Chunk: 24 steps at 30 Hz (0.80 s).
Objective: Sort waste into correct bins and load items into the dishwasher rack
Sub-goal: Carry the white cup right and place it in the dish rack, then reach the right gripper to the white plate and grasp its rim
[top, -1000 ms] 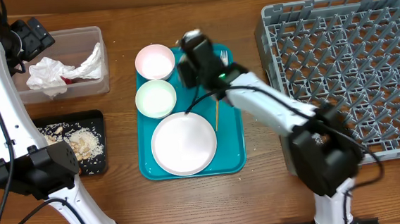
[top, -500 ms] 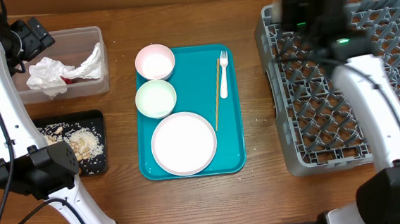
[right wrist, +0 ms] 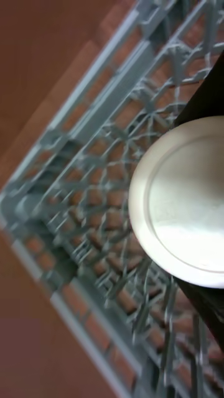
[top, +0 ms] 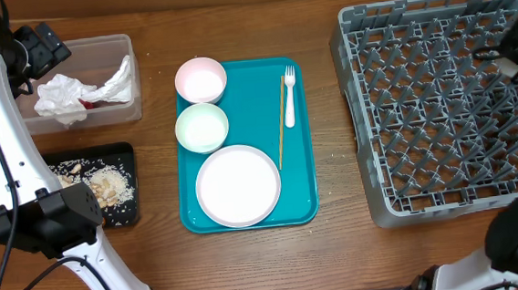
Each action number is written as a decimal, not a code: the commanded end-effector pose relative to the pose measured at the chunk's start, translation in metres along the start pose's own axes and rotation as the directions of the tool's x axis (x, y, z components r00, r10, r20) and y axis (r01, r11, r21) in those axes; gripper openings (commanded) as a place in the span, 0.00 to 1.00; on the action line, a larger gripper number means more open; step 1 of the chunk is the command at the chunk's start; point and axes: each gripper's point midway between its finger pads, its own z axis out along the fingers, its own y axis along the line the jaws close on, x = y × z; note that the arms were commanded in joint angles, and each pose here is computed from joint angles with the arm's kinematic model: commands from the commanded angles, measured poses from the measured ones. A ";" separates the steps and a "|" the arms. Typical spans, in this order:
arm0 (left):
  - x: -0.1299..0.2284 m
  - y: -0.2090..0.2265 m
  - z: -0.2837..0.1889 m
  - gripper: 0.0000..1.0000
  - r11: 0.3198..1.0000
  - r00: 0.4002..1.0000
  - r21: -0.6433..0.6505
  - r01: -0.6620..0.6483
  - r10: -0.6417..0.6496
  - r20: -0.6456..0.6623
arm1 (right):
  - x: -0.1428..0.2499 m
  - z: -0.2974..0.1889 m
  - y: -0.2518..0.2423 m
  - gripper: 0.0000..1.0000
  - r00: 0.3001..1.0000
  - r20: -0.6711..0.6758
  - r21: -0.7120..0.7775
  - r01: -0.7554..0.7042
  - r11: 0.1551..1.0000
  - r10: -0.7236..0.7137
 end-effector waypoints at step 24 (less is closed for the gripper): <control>-0.002 0.005 -0.017 1.00 1.000 0.999 -0.001 0.024 -0.024 0.035 | 0.044 -0.222 0.221 1.00 0.971 0.027 -0.953 0.097 0.288 -0.238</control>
